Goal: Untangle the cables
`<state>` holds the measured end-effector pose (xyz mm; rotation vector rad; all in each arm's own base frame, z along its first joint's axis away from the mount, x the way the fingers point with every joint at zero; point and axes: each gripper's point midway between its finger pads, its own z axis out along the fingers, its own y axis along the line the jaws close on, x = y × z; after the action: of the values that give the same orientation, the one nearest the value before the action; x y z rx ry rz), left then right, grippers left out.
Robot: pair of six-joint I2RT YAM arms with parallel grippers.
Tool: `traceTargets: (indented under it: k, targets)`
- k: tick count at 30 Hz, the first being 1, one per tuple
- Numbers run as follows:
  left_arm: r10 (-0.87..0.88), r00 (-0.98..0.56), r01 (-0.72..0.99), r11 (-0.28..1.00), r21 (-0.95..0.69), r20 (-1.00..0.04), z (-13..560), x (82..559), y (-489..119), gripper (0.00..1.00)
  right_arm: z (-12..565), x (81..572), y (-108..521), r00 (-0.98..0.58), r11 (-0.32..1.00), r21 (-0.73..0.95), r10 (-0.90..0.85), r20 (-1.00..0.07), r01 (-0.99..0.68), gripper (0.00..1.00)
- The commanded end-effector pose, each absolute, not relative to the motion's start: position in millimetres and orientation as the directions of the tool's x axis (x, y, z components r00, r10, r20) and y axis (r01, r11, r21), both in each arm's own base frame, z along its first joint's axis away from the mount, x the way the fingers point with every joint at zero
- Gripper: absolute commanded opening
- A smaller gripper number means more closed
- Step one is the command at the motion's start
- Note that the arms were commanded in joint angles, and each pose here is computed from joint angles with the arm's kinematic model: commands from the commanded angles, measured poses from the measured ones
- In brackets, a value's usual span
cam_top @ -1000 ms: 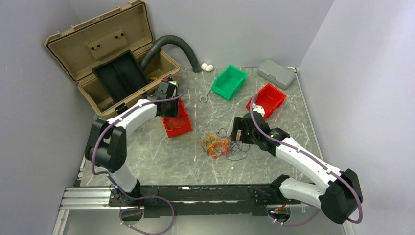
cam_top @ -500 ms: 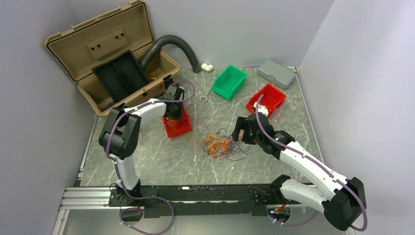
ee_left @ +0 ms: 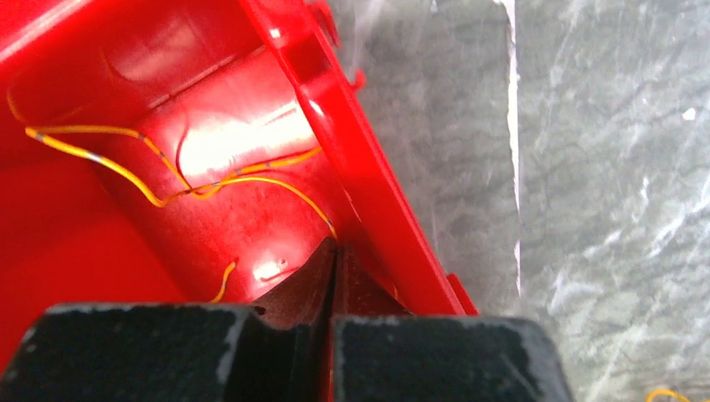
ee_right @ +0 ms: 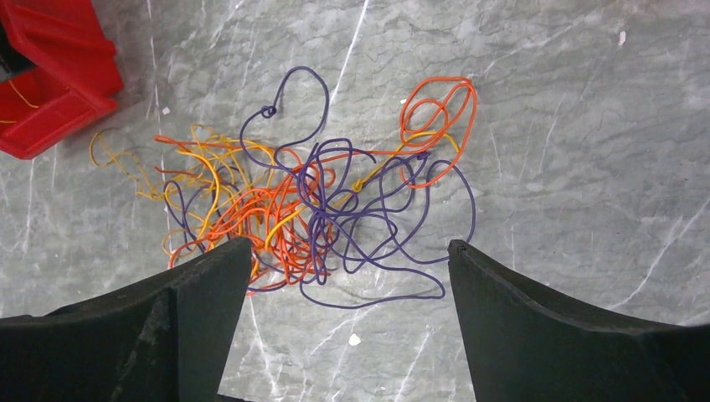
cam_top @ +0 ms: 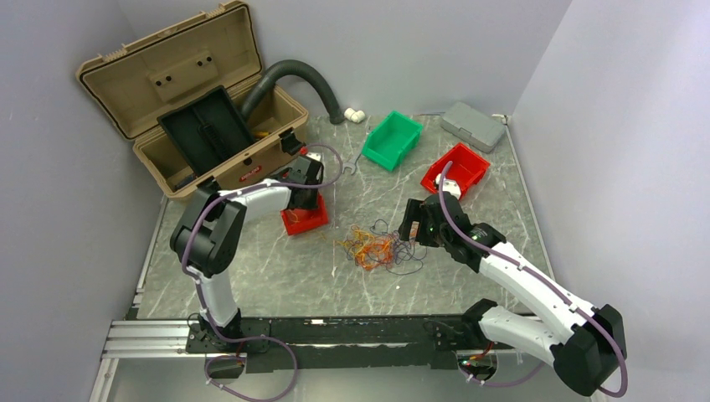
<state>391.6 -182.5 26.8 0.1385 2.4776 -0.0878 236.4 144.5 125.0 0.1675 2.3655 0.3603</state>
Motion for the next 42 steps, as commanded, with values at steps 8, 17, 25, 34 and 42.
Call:
traceTargets:
  k: [8, 17, 25, 34, 42]
  targets:
    - [0.13, -0.772, 0.156, 0.988, 0.012, -0.622, 86.3, 373.0, -179.7, 0.33, 131.2, 240.4, 143.8, -0.715, 0.952, 0.305, 0.225, -0.662, 0.017, 0.9]
    - [0.177, -0.746, 0.15, 0.984, 0.098, -0.642, 116.2, 376.9, -165.6, 0.6, 130.1, 239.0, 142.5, -0.715, 0.952, 0.306, 0.225, -0.662, 0.017, 0.9]
    - [0.271, -0.639, 0.202, 0.962, 0.182, -0.72, 142.9, 386.3, -170.2, 0.82, 130.1, 238.1, 142.0, -0.714, 0.951, 0.309, 0.229, -0.662, 0.018, 0.89]
    - [0.268, -0.536, 0.421, 0.907, 0.021, -0.8, 178.4, 353.2, -230.9, 0.81, 118.0, 237.1, 147.9, -0.742, 0.95, 0.313, 0.214, -0.635, 0.005, 0.89]
    - [0.172, -0.536, 0.694, 0.647, -0.316, -0.827, 177.7, 291.6, -300.3, 0.73, 93.5, 236.9, 156.7, -0.772, 0.943, 0.332, 0.218, -0.597, 0.01, 0.82]
